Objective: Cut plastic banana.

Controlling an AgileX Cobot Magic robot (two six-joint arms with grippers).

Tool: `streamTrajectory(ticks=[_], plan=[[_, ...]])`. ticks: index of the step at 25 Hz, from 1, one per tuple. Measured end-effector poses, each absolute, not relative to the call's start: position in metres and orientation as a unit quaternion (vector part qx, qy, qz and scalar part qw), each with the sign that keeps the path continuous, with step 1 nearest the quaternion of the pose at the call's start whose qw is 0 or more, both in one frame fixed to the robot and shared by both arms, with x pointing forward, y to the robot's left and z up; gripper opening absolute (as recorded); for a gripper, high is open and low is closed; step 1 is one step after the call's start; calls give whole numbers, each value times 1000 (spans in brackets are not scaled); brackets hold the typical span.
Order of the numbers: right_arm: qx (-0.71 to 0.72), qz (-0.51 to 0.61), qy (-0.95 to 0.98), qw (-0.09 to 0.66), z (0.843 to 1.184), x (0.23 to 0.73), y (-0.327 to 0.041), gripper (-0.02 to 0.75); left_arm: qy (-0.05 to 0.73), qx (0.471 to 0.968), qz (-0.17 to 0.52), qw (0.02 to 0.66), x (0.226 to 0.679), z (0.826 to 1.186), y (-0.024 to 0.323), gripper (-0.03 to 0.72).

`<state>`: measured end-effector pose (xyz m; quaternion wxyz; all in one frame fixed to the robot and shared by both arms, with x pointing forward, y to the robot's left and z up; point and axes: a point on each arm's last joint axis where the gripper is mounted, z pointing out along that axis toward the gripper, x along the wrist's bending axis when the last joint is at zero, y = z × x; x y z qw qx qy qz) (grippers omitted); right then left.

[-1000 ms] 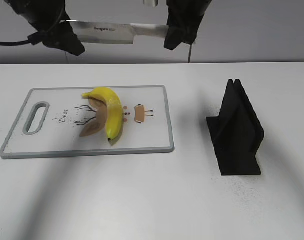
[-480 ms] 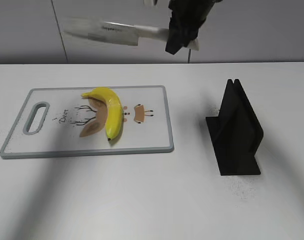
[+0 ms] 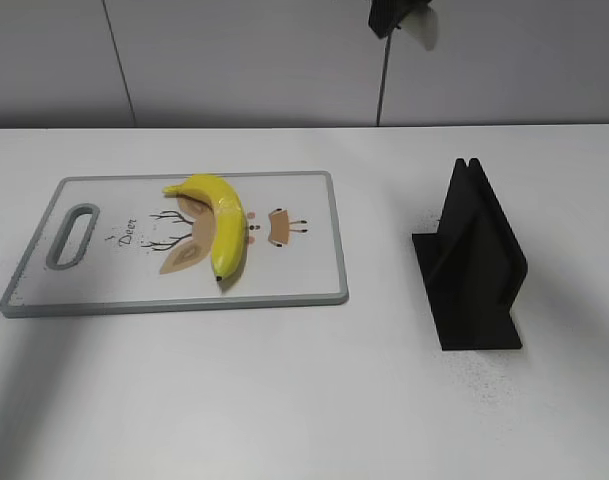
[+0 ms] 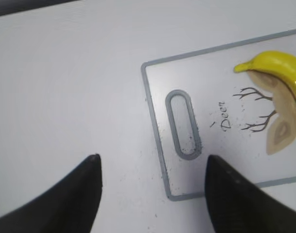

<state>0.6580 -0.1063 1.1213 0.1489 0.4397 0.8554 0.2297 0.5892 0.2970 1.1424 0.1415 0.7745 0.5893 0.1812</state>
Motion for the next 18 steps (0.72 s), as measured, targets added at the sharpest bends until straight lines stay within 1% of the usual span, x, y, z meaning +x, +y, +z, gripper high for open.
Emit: streamTrajectory(ticks=[4, 8, 12, 18], plan=[[497, 237, 825, 130, 1134, 639, -114, 161, 616, 752, 183, 144, 585, 1147, 312, 624], [529, 226, 810, 111, 1138, 613, -126, 161, 615, 746, 197, 161, 572, 1162, 312, 614], [557, 209, 798, 102, 1142, 579, -143, 160, 614, 743, 196, 182, 543, 1172, 308, 603], [587, 201, 778, 94, 1138, 532, -165, 160, 617, 745, 183, 174, 481, 1160, 305, 594]])
